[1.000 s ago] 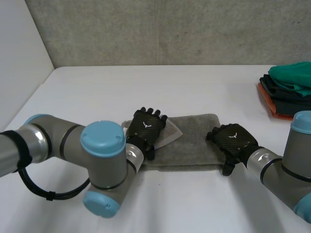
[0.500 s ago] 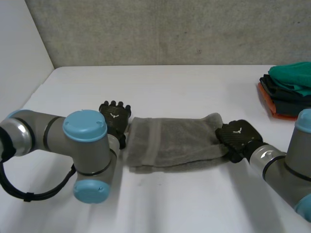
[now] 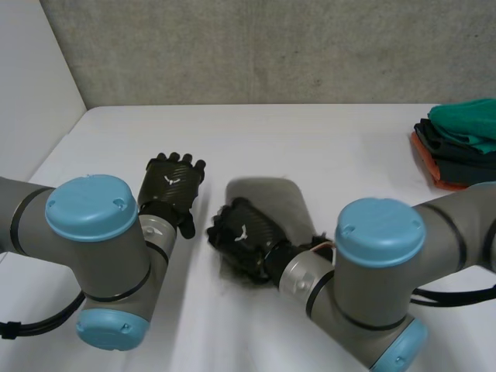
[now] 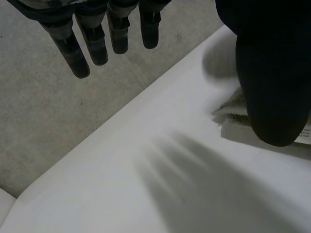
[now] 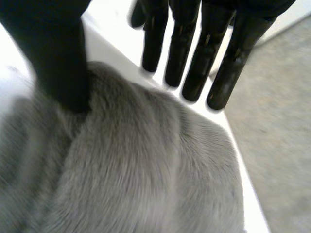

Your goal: Fold the laundry.

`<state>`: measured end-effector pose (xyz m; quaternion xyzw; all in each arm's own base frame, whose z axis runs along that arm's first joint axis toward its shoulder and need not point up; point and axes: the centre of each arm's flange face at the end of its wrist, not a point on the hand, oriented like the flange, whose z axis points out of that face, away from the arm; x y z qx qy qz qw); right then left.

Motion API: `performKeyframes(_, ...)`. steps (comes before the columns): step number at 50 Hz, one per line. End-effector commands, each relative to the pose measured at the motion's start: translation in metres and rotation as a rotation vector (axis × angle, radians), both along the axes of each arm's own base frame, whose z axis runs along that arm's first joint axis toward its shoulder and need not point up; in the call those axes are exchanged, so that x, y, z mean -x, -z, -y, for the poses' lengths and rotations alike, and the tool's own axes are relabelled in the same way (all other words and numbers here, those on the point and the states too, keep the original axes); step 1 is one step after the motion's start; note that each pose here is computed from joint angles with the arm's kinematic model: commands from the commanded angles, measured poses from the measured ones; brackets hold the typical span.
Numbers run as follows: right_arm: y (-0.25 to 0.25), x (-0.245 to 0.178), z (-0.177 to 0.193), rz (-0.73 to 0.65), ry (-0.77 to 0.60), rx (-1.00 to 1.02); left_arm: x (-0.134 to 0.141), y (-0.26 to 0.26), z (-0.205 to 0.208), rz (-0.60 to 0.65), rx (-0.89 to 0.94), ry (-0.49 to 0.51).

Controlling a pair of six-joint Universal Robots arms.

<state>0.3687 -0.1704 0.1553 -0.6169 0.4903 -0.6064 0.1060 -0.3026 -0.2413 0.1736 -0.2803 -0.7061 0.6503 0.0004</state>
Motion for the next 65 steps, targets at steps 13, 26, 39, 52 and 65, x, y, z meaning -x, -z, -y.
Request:
performKeyframes(13,-0.055,0.082,0.092,0.55,0.508,-0.545,0.058,-0.03,-0.03,-0.245,0.001,0.236)
performKeyframes(26,-0.02,0.076,0.109,0.386,0.583,-0.69,0.071,0.019,-0.029,-0.133,-0.192,0.184)
performKeyframes(39,0.025,0.054,0.102,0.132,0.548,-0.647,0.047,0.046,-0.028,0.139,-0.237,0.143)
performKeyframes(52,-0.022,0.05,0.089,0.161,0.528,-0.465,0.053,-0.004,-0.028,0.036,-0.144,0.204)
performKeyframes(65,-0.008,0.053,0.019,0.233,0.401,-0.356,0.038,-0.106,-0.04,-0.219,-0.076,0.413)
